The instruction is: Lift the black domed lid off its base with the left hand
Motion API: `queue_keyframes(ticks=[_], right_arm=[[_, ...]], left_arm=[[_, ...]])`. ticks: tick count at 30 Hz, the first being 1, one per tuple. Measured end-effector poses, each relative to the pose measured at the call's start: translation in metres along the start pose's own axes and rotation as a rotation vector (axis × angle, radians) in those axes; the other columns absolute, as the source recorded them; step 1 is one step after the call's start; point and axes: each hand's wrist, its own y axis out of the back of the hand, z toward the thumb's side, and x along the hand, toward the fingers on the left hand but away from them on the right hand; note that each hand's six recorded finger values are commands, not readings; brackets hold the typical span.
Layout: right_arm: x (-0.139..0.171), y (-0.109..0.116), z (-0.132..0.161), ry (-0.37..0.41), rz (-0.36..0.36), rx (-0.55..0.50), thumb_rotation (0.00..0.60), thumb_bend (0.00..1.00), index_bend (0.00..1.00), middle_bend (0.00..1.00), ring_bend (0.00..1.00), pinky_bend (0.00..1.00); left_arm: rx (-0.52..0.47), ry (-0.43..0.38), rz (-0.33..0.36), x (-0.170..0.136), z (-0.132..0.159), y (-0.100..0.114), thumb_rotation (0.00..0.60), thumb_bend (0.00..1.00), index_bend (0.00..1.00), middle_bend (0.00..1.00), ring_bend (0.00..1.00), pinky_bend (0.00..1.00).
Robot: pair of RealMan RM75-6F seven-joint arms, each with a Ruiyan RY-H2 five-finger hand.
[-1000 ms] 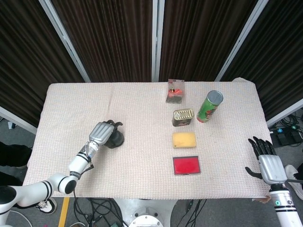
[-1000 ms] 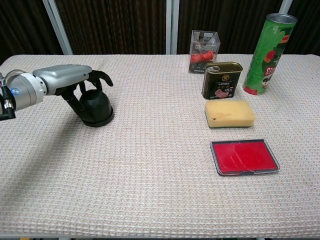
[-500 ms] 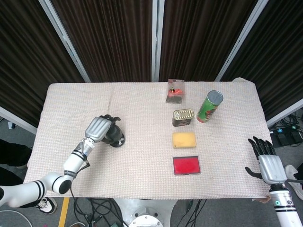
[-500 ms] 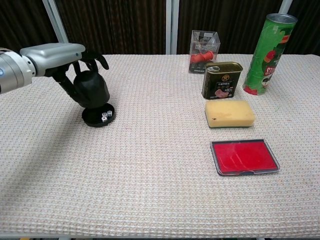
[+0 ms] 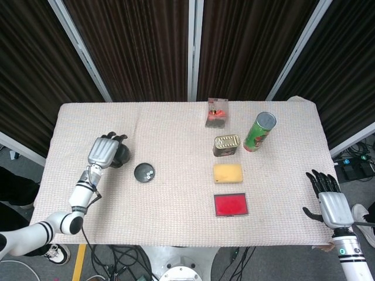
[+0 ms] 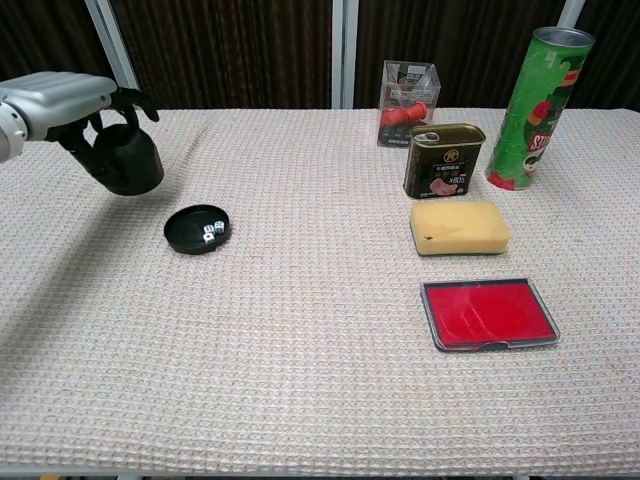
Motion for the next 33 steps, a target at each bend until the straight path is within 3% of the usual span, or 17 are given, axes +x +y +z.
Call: queue_keyframes(ticks=[5,13,18,23,28,33], right_arm=[[0.000,0.002,-0.002,-0.008,-0.007,-0.002,0.600,0.10,0.00,0.02,0.00,0.00],[0.001,0.004,-0.001,-0.003,-0.014,0.000,0.600,0.10,0.00,0.02,0.00,0.00],[0.001,0.005,-0.001,-0.003,-0.018,0.000,0.600,0.10,0.00,0.02,0.00,0.00],[0.002,0.005,-0.002,0.001,-0.018,-0.004,0.600,0.10,0.00,0.02,0.00,0.00],[0.002,0.009,0.000,0.016,-0.033,-0.009,0.600,0.10,0.00,0.02,0.00,0.00],[0.007,0.015,0.008,0.053,-0.059,-0.008,0.600,0.10,0.00,0.02,0.00,0.00]], left_arm=[[-0.034,0.013,-0.028,0.002,-0.009,-0.003,0.600,0.02,0.16,0.22,0.10,0.24],[-0.043,-0.021,0.016,-0.005,-0.001,0.012,0.600,0.01,0.16,0.22,0.10,0.23],[-0.039,-0.046,0.094,-0.018,0.014,0.032,0.600,0.01,0.18,0.22,0.10,0.23],[0.022,-0.002,0.174,-0.041,0.017,0.047,0.600,0.01,0.20,0.22,0.10,0.22],[0.039,0.065,0.226,-0.079,0.003,0.045,0.600,0.00,0.20,0.22,0.09,0.22],[0.046,0.062,0.312,-0.112,-0.017,0.039,0.600,0.00,0.20,0.21,0.08,0.21]])
